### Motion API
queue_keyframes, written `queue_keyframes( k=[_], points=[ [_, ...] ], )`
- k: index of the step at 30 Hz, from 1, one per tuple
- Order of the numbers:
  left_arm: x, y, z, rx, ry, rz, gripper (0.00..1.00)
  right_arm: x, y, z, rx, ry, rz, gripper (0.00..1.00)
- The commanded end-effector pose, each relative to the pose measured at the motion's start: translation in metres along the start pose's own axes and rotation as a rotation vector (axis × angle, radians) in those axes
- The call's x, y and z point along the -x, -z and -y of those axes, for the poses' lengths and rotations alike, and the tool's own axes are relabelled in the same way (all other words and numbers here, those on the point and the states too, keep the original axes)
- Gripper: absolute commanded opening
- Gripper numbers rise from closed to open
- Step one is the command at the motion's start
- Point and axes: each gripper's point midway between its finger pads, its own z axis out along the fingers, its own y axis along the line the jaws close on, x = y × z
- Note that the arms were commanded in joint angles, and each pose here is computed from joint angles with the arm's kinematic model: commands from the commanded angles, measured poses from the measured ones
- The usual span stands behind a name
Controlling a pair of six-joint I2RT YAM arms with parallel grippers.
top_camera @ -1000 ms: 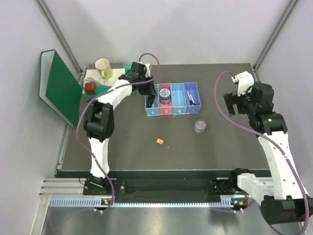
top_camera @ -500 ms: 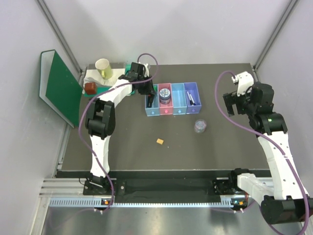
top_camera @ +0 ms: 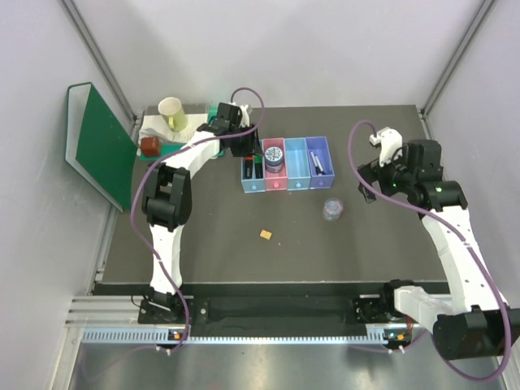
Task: Sort the stationery into containers
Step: Place the pen in the storage box, then pick up the stationery from the center of the board.
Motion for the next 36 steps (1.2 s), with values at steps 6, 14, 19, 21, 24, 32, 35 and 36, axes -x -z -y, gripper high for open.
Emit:
queue_keyframes(
  k=[6,14,19,21,24,32,35,36],
  points=[
    [0.051,0.068,0.056,-0.177,-0.126,0.105,0.54,-0.011,-0.053,-0.038,0.192,-0.01,-0.042,1.0],
    [0.043,0.125,0.077,-0.253,-0.306,0.1,0.74,-0.02,-0.099,-0.066,0.236,0.072,-0.123,1.0],
    [0.037,0.151,0.074,-0.236,-0.35,0.104,0.96,-0.028,-0.117,-0.085,0.289,0.107,-0.187,1.0],
    [0.035,0.161,0.073,-0.23,-0.376,0.114,0.99,-0.036,-0.126,-0.086,0.291,0.102,-0.225,1.0],
    [0.031,0.172,0.072,-0.221,-0.408,0.124,0.99,-0.041,-0.135,-0.084,0.287,0.109,-0.253,1.0],
    [0.03,0.183,0.07,-0.201,-0.442,0.141,0.99,-0.047,-0.153,-0.087,0.305,0.103,-0.3,1.0],
    [0.031,0.184,0.069,-0.194,-0.443,0.144,0.99,-0.052,-0.156,-0.09,0.314,0.099,-0.318,1.0],
    [0.031,0.184,0.068,-0.192,-0.442,0.143,0.99,-0.054,-0.156,-0.092,0.319,0.1,-0.322,1.0]
  ],
)
